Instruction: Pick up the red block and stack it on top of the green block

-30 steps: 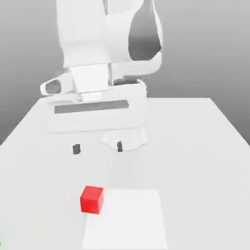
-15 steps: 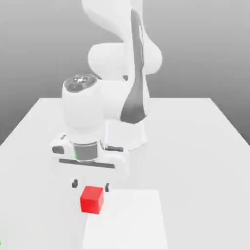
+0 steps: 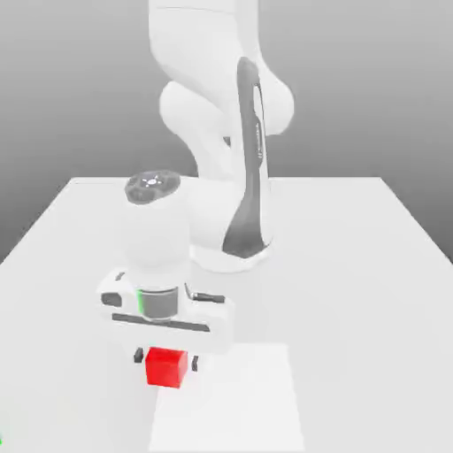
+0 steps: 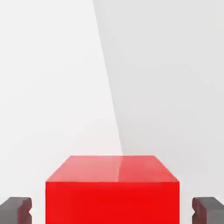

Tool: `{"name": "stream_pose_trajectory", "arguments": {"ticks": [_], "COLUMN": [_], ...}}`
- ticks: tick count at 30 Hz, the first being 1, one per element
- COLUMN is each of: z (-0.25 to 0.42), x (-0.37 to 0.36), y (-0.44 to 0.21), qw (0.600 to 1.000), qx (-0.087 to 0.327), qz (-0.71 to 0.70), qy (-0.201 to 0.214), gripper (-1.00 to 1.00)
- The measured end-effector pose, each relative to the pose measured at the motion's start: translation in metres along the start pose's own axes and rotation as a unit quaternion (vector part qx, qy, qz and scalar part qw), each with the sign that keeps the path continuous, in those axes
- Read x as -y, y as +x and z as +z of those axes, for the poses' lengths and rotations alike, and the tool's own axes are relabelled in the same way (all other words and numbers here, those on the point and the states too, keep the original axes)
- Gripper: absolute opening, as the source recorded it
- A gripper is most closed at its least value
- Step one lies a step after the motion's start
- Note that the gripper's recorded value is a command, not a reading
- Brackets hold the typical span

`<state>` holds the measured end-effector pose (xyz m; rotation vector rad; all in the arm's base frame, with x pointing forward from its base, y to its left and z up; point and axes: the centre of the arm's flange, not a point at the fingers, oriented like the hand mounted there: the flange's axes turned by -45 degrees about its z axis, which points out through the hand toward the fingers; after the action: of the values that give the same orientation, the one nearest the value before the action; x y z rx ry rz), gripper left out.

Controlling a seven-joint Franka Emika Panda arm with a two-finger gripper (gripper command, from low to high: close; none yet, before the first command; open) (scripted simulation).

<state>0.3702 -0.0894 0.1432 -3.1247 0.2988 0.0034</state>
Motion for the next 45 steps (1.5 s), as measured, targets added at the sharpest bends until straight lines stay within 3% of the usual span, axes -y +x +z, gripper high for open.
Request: {"name": "stream_pose_trajectory", "arguments": {"ticks": [27,36,45], "z": [-0.068,-0.093,-0.104], "x": [-0.003,-0.092,-0.184], "y": [0.006,0.078,0.131], "qw": [1.000,0.995,0.984], "qx": [-0.002,-0.006,-0.002], "qz": [0.003,0.096,0.175], "qy": [-0.004,-0.026,-0.014], "gripper": [-1.00,-1.00,-1.00]}}
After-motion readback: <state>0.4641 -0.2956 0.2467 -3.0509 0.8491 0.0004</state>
